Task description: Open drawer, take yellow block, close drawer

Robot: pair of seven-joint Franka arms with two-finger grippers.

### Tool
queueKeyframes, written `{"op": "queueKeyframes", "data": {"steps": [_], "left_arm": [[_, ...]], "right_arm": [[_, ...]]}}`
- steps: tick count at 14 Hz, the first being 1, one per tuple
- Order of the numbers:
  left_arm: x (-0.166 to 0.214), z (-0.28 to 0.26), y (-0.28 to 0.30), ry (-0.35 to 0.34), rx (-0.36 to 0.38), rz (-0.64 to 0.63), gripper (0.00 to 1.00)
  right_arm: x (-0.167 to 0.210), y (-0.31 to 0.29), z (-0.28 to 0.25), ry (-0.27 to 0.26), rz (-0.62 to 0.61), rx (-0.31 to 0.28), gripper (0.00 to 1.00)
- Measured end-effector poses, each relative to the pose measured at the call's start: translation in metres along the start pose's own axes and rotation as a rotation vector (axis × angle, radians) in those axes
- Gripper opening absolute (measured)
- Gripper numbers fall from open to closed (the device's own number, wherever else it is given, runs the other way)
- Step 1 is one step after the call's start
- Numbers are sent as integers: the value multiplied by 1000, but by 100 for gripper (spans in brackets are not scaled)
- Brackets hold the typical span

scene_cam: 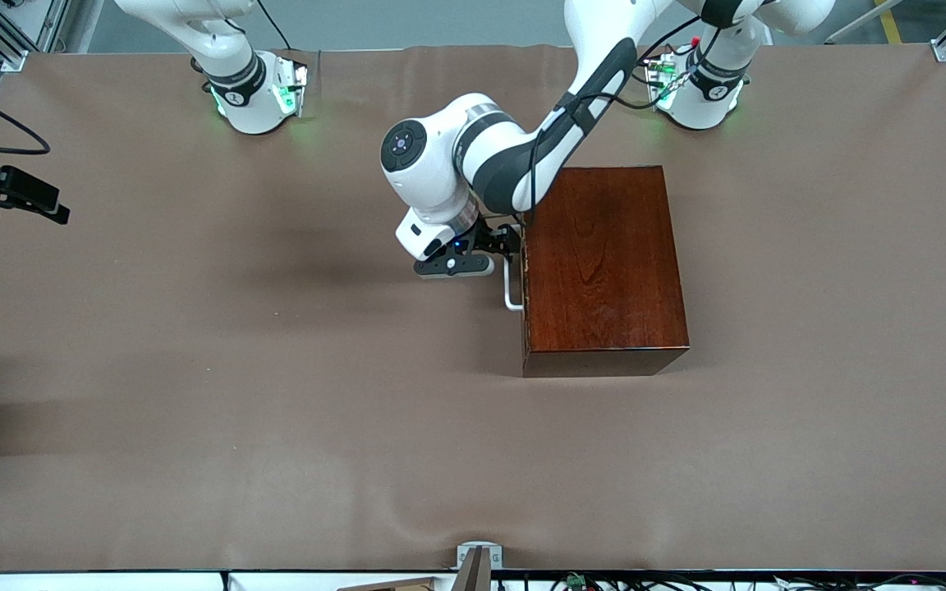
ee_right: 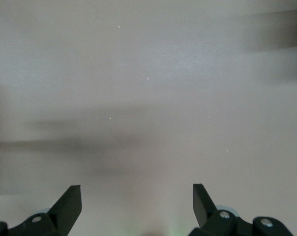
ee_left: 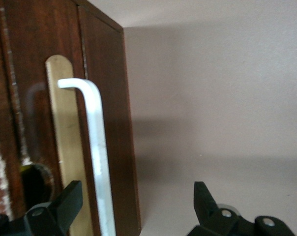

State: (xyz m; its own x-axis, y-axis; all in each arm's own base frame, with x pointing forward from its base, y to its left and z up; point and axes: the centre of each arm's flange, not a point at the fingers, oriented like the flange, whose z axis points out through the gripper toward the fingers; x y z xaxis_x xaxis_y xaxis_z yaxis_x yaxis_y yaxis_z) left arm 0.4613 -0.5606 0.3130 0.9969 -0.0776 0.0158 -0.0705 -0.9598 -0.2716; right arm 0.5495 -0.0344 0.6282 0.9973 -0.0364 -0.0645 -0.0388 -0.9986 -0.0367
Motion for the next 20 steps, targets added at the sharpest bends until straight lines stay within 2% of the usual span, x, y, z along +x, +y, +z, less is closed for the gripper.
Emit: {"op": "queueKeyframes", "data": {"steps": [12,16,20], "left_arm": [[3,7,7,17,-18,18,100],[15,8,-5,23,-2,22,100],[12,13,-3,11,11,28,100]], "right_arm": [[0,0,0,0,0,0,100],[0,0,0,0,0,0,100],[0,0,0,0,0,0,100]]}}
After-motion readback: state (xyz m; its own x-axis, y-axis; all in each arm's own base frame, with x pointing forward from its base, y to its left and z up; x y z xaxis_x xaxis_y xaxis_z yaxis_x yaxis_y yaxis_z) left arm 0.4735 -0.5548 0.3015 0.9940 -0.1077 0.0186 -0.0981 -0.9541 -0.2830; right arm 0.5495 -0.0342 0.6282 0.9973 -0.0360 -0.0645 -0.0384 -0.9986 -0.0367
